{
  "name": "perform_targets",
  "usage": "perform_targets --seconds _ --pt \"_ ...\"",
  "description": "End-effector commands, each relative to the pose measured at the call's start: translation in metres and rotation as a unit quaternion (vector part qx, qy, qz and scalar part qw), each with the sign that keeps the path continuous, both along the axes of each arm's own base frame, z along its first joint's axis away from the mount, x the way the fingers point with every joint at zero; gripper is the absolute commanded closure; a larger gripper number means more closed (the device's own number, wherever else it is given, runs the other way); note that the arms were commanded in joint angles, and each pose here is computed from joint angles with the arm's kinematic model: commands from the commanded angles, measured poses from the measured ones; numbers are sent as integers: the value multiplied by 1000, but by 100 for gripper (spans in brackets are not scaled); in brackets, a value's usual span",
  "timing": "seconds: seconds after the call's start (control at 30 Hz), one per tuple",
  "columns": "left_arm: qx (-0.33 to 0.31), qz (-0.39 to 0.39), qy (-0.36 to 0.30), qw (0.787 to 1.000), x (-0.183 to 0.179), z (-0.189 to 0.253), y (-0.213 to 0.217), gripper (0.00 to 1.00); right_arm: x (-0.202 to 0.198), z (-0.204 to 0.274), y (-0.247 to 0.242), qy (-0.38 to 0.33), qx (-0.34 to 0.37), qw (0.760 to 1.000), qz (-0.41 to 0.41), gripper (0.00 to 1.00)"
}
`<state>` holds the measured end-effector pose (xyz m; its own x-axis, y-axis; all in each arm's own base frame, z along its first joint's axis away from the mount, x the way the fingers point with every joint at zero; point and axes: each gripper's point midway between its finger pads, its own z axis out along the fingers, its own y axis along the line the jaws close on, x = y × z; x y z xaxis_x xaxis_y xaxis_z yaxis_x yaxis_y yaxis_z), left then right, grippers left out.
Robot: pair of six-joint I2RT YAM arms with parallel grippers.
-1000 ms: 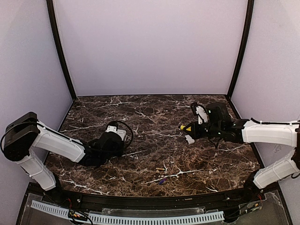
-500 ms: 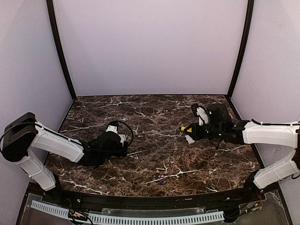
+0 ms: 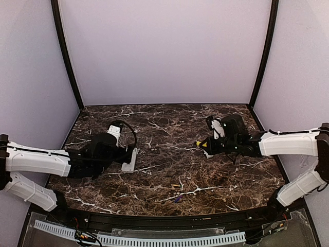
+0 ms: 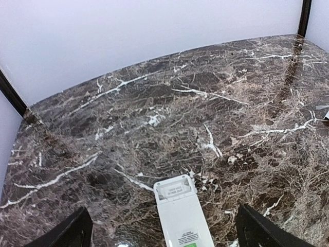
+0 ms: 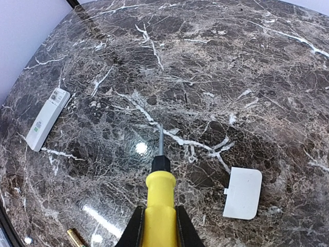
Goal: Unload the batteries from the remote control
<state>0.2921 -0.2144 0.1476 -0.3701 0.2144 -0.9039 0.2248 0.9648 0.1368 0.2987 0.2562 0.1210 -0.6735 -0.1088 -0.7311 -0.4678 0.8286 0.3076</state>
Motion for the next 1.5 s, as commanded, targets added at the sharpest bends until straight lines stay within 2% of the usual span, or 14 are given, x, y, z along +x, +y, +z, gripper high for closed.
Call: perform_targets --seconds 0.0,0.17,0.37,0.57,1.03,1.23,1.47 --pt "62 -29 -18 998 -8 31 10 2 28 13 10 -45 2 999 -11 100" --pt "91 -83 -22 992 -17 62 7 2 49 15 14 -79 -23 996 -24 100" --pt "151 -74 -45 985 -14 92 27 1 68 8 15 -117 -74 989 -52 100" --pt "165 -51 -39 984 0 80 47 1 73 -16 25 -118 -116 985 -54 100" --pt "189 -62 -33 979 1 59 52 2 54 -70 31 -72 -167 983 -31 100" --pt "185 -66 -32 980 3 58 51 1 44 -81 27 -54 -182 982 -26 87" --pt "183 -69 -29 980 4 56 51 1 35 -91 22 -37 -184 982 -28 82"
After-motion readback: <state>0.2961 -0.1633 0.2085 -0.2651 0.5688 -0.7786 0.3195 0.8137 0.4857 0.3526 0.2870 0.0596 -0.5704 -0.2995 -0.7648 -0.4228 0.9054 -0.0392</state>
